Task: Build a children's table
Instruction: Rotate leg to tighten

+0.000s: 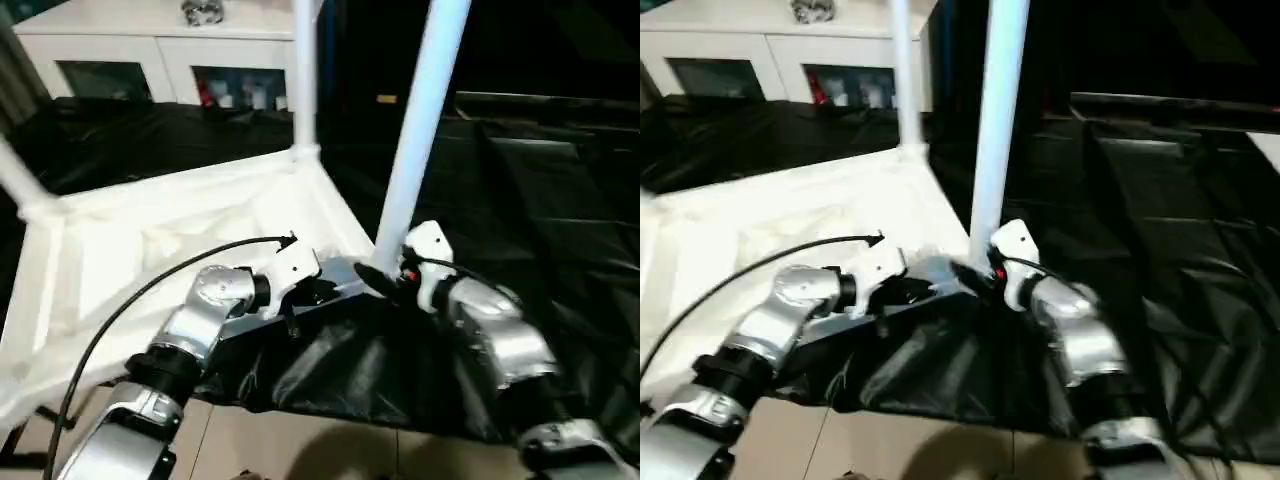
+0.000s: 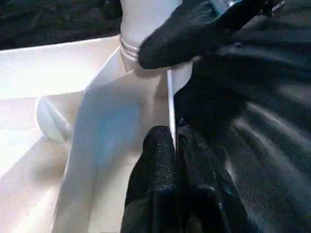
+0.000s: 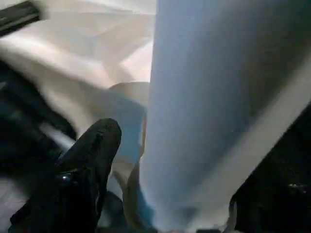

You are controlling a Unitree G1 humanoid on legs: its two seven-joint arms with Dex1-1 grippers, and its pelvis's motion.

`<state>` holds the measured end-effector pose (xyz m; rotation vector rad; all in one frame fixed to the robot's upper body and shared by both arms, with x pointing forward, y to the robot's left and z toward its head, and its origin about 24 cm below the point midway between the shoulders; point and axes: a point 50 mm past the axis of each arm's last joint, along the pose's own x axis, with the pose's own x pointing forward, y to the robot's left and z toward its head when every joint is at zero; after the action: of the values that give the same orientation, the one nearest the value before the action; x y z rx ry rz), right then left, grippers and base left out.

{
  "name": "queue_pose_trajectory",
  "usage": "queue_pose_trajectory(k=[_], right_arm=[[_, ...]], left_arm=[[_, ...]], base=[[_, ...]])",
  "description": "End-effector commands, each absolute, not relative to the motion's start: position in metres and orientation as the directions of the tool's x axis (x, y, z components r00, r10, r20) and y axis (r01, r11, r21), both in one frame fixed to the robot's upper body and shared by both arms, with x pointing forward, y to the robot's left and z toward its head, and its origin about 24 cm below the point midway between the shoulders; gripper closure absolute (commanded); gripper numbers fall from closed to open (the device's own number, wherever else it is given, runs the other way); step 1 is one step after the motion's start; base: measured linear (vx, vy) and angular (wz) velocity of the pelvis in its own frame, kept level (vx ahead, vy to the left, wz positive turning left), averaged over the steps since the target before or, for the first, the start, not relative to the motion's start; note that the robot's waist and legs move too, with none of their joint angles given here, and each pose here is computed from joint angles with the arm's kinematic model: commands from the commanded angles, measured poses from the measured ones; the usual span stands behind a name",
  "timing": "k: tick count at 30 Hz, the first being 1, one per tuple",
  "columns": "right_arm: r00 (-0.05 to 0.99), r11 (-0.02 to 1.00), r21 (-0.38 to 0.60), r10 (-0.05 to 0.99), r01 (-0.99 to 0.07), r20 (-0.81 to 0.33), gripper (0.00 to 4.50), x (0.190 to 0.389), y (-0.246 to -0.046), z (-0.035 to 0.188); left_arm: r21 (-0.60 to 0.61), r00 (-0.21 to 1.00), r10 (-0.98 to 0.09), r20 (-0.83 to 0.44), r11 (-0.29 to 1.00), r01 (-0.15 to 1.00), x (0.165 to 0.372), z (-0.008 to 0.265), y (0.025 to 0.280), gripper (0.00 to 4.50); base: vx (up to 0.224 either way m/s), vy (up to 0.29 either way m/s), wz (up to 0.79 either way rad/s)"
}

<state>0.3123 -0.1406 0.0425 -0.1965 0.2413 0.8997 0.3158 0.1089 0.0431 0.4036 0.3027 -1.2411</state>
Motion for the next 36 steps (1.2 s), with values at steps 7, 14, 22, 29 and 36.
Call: queue_pose_trajectory(k=[7,14,22,29,36], right_arm=[[0.240,0.276,0.053,0.904,-0.960,-0.353,0.95,0.292,-0.145,0.039],[0.147,0.189,0.086,0.923,-0.978,-0.356,1.48,0.292,-0.149,0.044],[0.071,0.121,0.110,0.922,-0.987,-0.380,2.08,0.289,-0.149,0.042],[0.070,0.123,0.131,0.934,-0.984,-0.350,2.47,0.282,-0.145,0.037],[0.265,0.318,0.143,0.916,-0.937,-0.303,2.51,0.277,-0.137,0.021]], left_arm=[[0.157,0.223,-0.888,-0.402,0.174,0.972,0.315,0.060,0.115,4.50],[0.131,0.190,-0.891,-0.413,0.149,0.980,0.313,0.059,0.122,4.50],[0.117,0.179,-0.887,-0.426,0.142,0.983,0.312,0.059,0.129,4.50],[0.106,0.206,-0.884,-0.419,0.177,0.978,0.314,0.058,0.128,4.50],[0.126,0.331,-0.849,-0.411,0.307,0.943,0.323,0.052,0.120,4.50]], base=[[0.036,-0.002,0.00],[0.000,0.000,0.00],[0.000,0.000,0.00],[0.000,0.000,0.00],[0.000,0.000,0.00]])
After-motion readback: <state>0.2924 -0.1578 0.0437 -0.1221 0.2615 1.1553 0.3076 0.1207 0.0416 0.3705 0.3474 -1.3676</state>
